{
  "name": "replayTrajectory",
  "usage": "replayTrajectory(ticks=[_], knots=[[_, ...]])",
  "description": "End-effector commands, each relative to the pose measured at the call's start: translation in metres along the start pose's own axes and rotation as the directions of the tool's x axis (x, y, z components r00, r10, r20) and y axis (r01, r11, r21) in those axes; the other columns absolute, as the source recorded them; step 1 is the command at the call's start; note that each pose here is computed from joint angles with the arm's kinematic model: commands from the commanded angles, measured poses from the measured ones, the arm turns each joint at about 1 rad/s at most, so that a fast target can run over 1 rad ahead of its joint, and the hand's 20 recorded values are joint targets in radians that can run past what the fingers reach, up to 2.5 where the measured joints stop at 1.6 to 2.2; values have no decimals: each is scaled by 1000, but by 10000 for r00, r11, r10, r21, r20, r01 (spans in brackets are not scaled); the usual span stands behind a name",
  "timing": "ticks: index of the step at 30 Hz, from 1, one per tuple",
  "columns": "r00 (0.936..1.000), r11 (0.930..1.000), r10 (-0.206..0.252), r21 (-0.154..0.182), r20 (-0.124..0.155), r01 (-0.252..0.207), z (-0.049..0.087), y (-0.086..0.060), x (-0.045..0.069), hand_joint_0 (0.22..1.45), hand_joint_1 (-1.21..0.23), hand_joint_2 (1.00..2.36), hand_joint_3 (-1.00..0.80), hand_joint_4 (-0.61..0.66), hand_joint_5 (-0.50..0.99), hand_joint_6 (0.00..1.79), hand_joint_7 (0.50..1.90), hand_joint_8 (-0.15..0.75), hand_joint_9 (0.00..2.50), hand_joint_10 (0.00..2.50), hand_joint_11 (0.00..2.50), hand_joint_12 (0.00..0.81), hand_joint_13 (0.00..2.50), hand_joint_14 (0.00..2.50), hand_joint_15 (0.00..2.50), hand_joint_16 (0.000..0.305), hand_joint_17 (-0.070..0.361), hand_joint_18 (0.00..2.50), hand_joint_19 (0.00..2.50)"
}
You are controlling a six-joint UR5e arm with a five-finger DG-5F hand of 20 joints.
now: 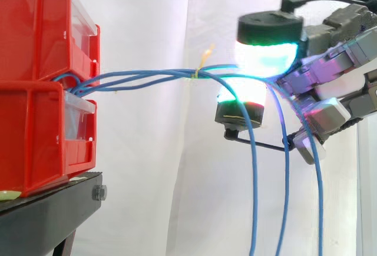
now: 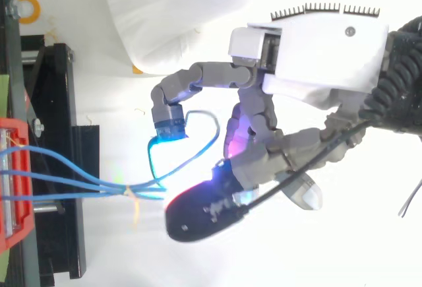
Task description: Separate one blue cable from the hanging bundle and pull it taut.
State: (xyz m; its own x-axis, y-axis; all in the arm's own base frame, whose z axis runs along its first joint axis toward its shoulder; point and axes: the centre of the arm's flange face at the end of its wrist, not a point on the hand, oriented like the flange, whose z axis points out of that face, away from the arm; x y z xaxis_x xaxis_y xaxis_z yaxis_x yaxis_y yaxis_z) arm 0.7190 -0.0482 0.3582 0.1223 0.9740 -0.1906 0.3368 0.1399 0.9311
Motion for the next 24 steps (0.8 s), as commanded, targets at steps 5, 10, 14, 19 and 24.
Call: replayTrajectory(ticks=[5,10,14,19,24], knots=[[10000,10000,-1,4,1,1,0,0,0,719,-946,1006,-425,149,139,502,1321,170,2106,25,563,289,1412,19,551,73,164,1095,473],[10000,10000,-1,4,1,1,0,0,0,649,-879,1000,-500,155,138,502,1324,173,2104,25,560,286,1413,21,550,73,165,1095,481],[10000,10000,4,-12,-13,-4,0,1,0,516,-763,1000,-500,178,141,502,1317,173,2127,22,528,295,1433,20,537,78,176,1137,459],[10000,10000,-1,4,1,1,0,0,0,493,-525,1000,-500,185,143,502,1320,155,2152,20,489,294,1456,19,523,80,181,1154,454],[10000,10000,-1,4,1,1,0,0,0,561,-456,1000,-500,171,142,502,1318,152,2142,22,528,285,1442,20,544,75,169,1102,486]])
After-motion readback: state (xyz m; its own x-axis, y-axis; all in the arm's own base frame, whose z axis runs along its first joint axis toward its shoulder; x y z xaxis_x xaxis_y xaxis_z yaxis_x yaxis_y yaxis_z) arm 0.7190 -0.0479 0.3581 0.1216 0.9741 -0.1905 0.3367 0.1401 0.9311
